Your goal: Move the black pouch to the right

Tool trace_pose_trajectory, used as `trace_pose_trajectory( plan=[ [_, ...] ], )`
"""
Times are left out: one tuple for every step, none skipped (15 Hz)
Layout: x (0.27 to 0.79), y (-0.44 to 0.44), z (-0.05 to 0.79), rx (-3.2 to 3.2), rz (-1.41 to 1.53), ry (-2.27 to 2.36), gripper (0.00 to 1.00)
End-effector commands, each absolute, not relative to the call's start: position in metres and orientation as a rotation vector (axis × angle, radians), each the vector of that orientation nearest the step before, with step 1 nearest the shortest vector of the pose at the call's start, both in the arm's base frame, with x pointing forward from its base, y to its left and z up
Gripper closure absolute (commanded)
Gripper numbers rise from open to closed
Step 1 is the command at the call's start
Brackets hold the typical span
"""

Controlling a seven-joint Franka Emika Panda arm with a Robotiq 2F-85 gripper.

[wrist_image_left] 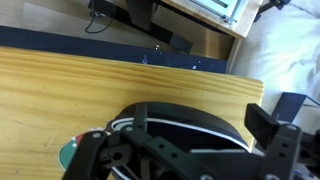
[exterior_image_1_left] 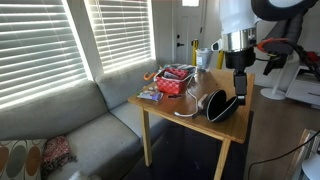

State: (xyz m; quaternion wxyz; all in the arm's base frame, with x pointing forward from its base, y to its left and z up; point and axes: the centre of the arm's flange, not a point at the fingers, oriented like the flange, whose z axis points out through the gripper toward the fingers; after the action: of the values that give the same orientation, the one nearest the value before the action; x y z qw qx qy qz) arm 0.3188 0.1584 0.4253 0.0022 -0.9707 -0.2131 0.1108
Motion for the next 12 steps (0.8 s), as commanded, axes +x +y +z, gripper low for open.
trace_pose_trajectory(
  plan=[
    [0.316, 0.163, 0.426, -3.054, 0.340, -0.716, 0.00],
    [0.314, 0.166, 0.428, -3.058, 0.333, -0.742, 0.00],
    [0.314, 0.166, 0.429, -3.059, 0.328, -0.755, 0.00],
    [0.314, 0.166, 0.429, -3.058, 0.327, -0.761, 0.00],
    [0.315, 0.170, 0.427, -3.045, 0.324, -0.859, 0.00],
    [0.315, 0.173, 0.424, -3.031, 0.331, -0.929, 0.00],
    [0.316, 0.178, 0.420, -3.000, 0.345, -1.017, 0.00],
    [0.316, 0.182, 0.417, -2.989, 0.356, -1.077, 0.00],
    [0.317, 0.184, 0.414, -2.972, 0.365, -1.124, 0.00],
    [0.318, 0.186, 0.411, -2.982, 0.338, -1.177, 0.00],
    [0.320, 0.188, 0.409, -2.986, 0.318, -1.220, 0.00],
    [0.322, 0.189, 0.408, -2.993, 0.284, -1.267, 0.00]
  ],
)
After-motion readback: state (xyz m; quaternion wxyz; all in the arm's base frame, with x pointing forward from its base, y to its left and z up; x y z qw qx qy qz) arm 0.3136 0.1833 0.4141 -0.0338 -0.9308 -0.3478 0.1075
